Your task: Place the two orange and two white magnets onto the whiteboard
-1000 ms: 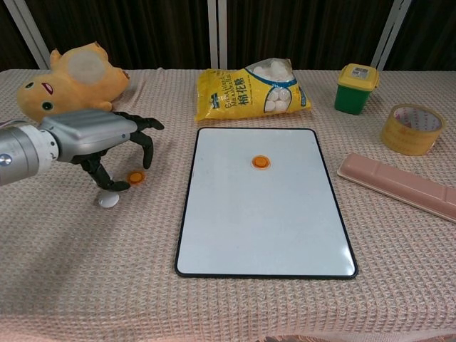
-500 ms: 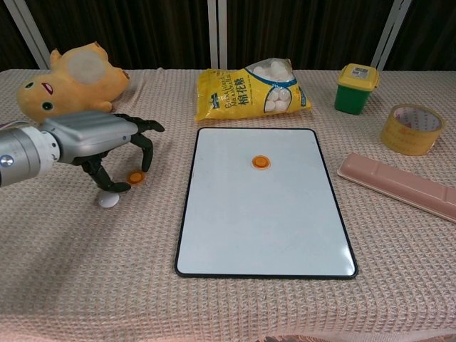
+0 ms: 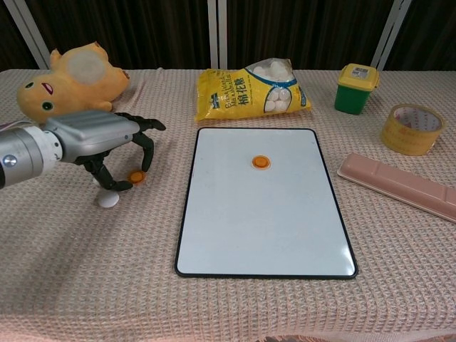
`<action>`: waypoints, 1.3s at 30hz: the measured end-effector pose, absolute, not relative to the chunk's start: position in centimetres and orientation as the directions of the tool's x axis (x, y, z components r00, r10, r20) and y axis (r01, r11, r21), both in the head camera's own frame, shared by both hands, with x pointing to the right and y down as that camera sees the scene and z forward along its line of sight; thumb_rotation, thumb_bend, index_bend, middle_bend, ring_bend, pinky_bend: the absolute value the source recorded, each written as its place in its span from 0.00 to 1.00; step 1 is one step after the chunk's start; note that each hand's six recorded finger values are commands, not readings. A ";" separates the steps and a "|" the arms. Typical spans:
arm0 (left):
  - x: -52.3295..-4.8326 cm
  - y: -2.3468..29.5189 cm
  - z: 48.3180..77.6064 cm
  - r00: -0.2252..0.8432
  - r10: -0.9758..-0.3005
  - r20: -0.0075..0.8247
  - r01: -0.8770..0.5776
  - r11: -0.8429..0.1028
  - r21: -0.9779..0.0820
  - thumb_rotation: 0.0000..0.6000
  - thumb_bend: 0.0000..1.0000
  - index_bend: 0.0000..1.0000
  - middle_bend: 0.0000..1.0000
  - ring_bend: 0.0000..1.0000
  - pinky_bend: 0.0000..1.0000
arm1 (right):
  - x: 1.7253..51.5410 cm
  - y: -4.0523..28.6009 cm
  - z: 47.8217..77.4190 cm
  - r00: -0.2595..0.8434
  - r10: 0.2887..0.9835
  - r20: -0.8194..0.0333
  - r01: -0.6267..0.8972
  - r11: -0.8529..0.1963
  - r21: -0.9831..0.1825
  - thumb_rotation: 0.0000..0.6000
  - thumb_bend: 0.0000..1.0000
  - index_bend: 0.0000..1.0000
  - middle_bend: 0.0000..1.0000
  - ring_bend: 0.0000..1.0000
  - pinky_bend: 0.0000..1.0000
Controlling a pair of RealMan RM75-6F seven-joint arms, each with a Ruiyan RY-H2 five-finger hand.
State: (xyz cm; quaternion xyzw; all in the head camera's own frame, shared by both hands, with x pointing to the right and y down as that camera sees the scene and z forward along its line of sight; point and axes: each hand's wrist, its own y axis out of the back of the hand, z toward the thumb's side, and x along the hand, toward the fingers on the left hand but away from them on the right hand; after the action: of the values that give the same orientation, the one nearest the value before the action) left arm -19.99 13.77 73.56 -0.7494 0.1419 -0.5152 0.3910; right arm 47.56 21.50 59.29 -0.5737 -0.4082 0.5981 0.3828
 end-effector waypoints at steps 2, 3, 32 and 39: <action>-19.8 13.6 73.3 0.435 -0.622 0.651 0.182 -0.648 -0.740 1.00 0.31 0.49 0.00 0.00 0.04 | 47.6 21.5 59.3 -0.049 0.926 -0.373 0.010 -0.373 -0.928 1.00 0.31 0.00 0.00 0.00 0.00; -19.7 13.6 73.2 0.438 -0.626 0.646 0.176 -0.645 -0.744 1.00 0.31 0.50 0.01 0.00 0.04 | 47.6 21.5 59.3 -0.049 0.926 -0.373 0.010 -0.373 -0.928 1.00 0.31 0.00 0.00 0.00 0.00; -6.2 9.7 72.3 0.611 -0.546 0.573 0.148 -0.632 -0.761 1.00 0.31 0.51 0.02 0.00 0.04 | 48.6 21.7 58.0 -0.078 0.935 -0.345 0.018 -0.344 -0.939 1.00 0.31 0.00 0.00 0.00 0.00; -4.8 9.9 73.9 0.604 -0.527 0.598 0.169 -0.649 -0.742 1.00 0.31 0.50 0.02 0.00 0.04 | 48.8 21.6 58.0 -0.080 0.936 -0.343 0.018 -0.342 -0.939 1.00 0.31 0.00 0.00 0.00 0.00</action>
State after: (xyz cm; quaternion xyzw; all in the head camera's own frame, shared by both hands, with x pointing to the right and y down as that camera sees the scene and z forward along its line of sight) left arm -4.83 9.89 73.85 -0.7992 0.1120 -0.4308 0.4040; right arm 48.78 21.59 57.96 -0.5593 -0.4264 0.5986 0.3835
